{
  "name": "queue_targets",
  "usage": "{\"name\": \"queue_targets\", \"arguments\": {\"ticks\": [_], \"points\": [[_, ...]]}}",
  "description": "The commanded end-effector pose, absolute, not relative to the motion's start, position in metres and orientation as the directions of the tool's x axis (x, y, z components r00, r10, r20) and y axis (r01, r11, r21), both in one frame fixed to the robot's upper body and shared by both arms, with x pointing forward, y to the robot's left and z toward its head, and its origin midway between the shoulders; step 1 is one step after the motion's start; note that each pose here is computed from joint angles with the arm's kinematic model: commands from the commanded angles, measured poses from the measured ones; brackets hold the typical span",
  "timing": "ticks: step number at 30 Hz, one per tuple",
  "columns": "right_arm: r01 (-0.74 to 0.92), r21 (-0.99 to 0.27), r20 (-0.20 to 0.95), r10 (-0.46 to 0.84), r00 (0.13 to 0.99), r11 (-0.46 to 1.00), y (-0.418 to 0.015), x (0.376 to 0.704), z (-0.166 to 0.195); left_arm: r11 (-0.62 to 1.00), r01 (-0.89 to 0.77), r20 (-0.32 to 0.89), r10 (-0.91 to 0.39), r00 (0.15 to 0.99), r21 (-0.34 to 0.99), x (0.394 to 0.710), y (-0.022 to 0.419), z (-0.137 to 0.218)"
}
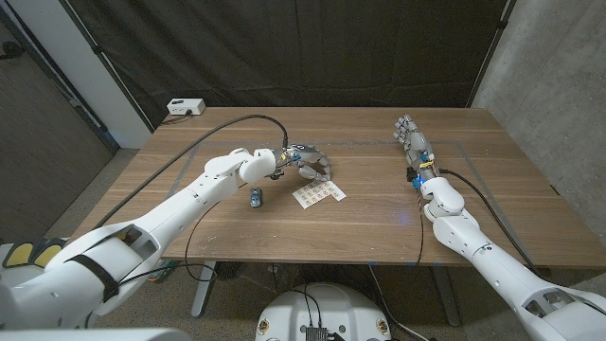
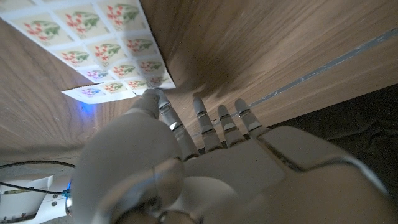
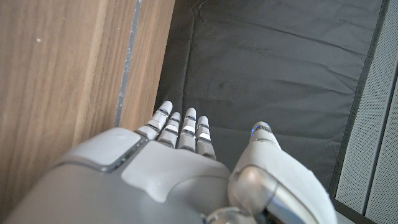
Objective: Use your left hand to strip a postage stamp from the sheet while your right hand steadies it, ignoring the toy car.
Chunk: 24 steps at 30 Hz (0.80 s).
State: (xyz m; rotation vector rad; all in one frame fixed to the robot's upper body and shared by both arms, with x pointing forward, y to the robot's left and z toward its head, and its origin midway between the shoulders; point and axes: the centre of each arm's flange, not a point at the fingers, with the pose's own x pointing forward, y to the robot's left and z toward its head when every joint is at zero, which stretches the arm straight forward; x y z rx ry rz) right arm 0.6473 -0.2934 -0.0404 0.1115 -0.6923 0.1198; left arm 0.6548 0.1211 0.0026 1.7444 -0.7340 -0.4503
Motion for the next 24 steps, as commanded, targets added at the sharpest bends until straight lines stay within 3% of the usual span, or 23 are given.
{"name": "queue_targets", "arguments": {"ticks": [1, 6, 14, 24], "points": [[-0.154, 0.065, 0.651, 0.075, 0.755, 0.986, -0.291, 0.644, -0.037, -0.092, -0.255, 0.132, -0.662, 0.738, 0.963, 0.642, 0.128, 0.032], [-0.158, 0.072, 0.661, 0.072, 0.747, 0.985, -0.292, 0.639, -0.035, -0.162, -0.239, 0.077, -0.653, 0.753, 0.957, 0.635, 0.129, 0.045], [-0.155, 0.066, 0.656, 0.074, 0.751, 0.986, -0.291, 0.637, -0.036, -0.102, -0.301, 0.175, -0.626, 0.76, 0.948, 0.624, 0.138, 0.057], [-0.155, 0.08, 0.671, 0.062, 0.739, 0.985, -0.292, 0.634, -0.037, -0.242, -0.322, 0.109, -0.622, 0.775, 0.915, 0.61, 0.136, 0.072]]}}
